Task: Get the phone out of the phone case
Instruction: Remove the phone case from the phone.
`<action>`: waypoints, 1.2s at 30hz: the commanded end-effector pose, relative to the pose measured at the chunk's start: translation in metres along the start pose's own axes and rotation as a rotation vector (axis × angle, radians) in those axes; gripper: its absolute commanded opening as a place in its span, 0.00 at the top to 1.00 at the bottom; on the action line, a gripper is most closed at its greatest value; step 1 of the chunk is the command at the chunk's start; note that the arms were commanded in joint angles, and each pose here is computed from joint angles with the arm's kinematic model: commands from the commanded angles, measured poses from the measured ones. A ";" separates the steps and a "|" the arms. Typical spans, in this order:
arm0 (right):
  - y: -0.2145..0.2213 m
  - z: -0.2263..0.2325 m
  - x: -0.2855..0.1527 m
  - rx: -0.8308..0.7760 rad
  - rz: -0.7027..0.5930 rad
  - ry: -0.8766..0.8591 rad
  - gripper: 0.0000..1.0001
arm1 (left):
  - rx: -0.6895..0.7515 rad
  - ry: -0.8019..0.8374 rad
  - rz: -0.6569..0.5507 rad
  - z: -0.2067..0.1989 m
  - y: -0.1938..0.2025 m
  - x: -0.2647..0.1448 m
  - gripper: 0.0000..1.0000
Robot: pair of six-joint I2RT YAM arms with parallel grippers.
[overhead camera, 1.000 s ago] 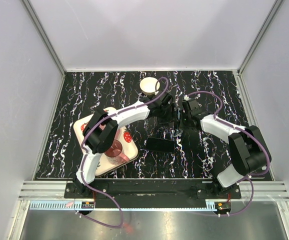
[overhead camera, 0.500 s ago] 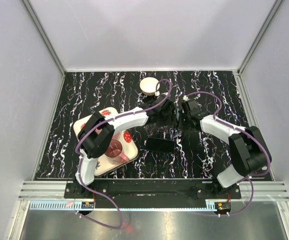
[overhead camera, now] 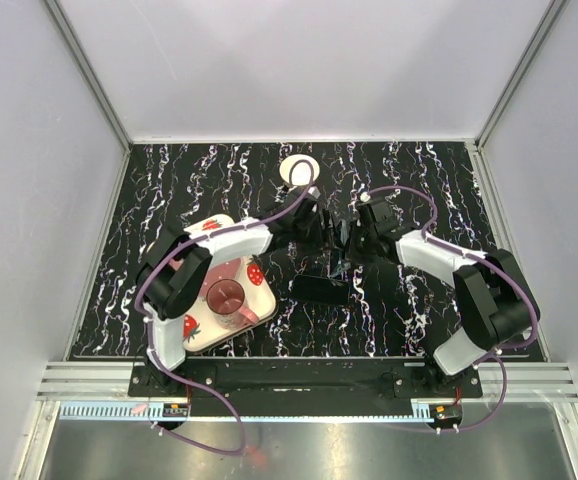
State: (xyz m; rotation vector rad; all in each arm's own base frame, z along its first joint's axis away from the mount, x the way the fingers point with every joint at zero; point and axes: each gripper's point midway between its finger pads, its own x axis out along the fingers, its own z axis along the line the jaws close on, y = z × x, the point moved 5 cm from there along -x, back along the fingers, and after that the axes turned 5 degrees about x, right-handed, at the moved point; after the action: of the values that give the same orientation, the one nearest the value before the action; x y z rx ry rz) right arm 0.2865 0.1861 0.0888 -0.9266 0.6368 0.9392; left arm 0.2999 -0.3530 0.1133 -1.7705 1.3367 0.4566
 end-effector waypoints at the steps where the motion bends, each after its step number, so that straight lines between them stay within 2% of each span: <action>1: -0.008 0.019 -0.017 -0.013 -0.013 -0.004 1.00 | 0.012 0.121 -0.115 0.002 -0.021 -0.024 0.31; 5: -0.022 0.018 -0.028 0.025 -0.039 0.101 1.00 | 0.145 0.331 -0.225 -0.009 -0.024 -0.051 0.28; 8: -0.025 0.019 -0.033 0.061 -0.024 0.149 1.00 | 0.251 0.363 -0.272 -0.013 -0.024 -0.060 0.19; 10: -0.028 0.023 -0.035 0.085 -0.017 0.157 1.00 | 0.314 0.404 -0.342 -0.019 -0.028 -0.071 0.18; 12: -0.028 0.025 -0.037 0.095 -0.003 0.163 1.00 | 0.339 0.417 -0.362 -0.013 -0.019 -0.073 0.16; 16: -0.034 0.039 -0.043 0.113 0.027 0.137 1.00 | 0.468 0.510 -0.489 -0.025 -0.007 -0.088 0.16; 18: -0.032 0.039 -0.043 0.128 0.066 0.159 1.00 | 0.565 0.461 -0.521 -0.028 -0.003 -0.085 0.17; 21: -0.033 0.041 -0.044 0.168 0.099 0.196 1.00 | 0.625 0.393 -0.527 -0.035 0.003 -0.078 0.19; 27: -0.035 0.044 -0.045 0.205 0.155 0.263 1.00 | 0.608 0.317 -0.556 -0.037 -0.005 -0.070 0.24; 34: -0.032 0.048 -0.048 0.204 0.171 0.228 1.00 | 0.541 0.226 -0.665 -0.027 -0.017 -0.076 0.29; 36: -0.032 0.048 -0.048 0.205 0.169 0.225 1.00 | 0.558 0.218 -0.651 -0.027 -0.016 -0.073 0.30</action>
State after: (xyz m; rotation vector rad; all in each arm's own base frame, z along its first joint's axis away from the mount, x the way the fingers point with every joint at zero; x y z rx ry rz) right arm 0.2911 0.1942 0.1420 -0.8443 1.0589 0.9071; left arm 0.2704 -0.3285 0.1600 -1.6325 0.9697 -0.3718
